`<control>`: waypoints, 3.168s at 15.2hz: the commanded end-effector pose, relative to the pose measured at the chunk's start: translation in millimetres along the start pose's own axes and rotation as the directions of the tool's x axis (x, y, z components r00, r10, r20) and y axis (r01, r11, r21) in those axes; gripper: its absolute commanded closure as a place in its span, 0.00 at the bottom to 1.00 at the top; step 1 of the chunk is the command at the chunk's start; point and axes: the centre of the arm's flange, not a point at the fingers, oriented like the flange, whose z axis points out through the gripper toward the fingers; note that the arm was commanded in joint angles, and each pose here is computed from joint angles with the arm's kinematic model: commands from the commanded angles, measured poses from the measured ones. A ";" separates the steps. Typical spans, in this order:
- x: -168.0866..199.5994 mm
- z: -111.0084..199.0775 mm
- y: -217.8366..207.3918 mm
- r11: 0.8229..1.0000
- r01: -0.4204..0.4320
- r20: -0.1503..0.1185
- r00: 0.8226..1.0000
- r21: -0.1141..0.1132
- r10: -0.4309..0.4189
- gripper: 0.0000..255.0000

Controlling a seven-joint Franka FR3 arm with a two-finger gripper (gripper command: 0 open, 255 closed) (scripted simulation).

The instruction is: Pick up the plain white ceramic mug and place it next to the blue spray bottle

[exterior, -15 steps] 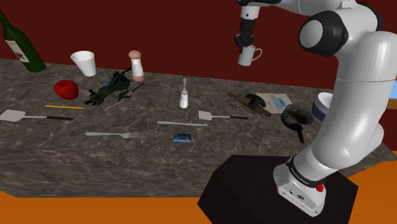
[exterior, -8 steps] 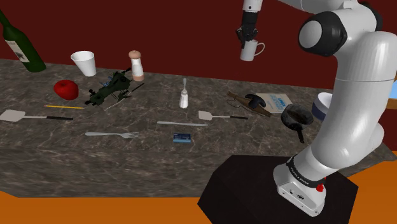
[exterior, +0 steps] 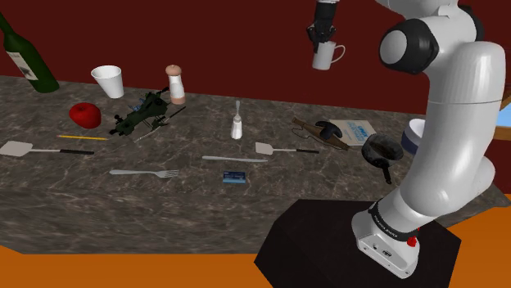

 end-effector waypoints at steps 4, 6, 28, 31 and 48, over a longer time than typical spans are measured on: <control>-5.2 -38.5 3.2 1.000 0.000 -0.056 0.998 -0.002 0.000 1.00; -15.1 -40.7 12.8 1.000 0.000 -0.056 0.998 -0.002 0.000 1.00; -209.9 8.5 222.5 1.000 0.000 -0.056 0.998 -0.002 0.000 1.00; -236.4 15.2 251.1 1.000 0.000 -0.056 0.998 -0.002 0.000 1.00; -386.9 53.2 413.1 1.000 0.000 -0.056 0.998 -0.002 0.000 1.00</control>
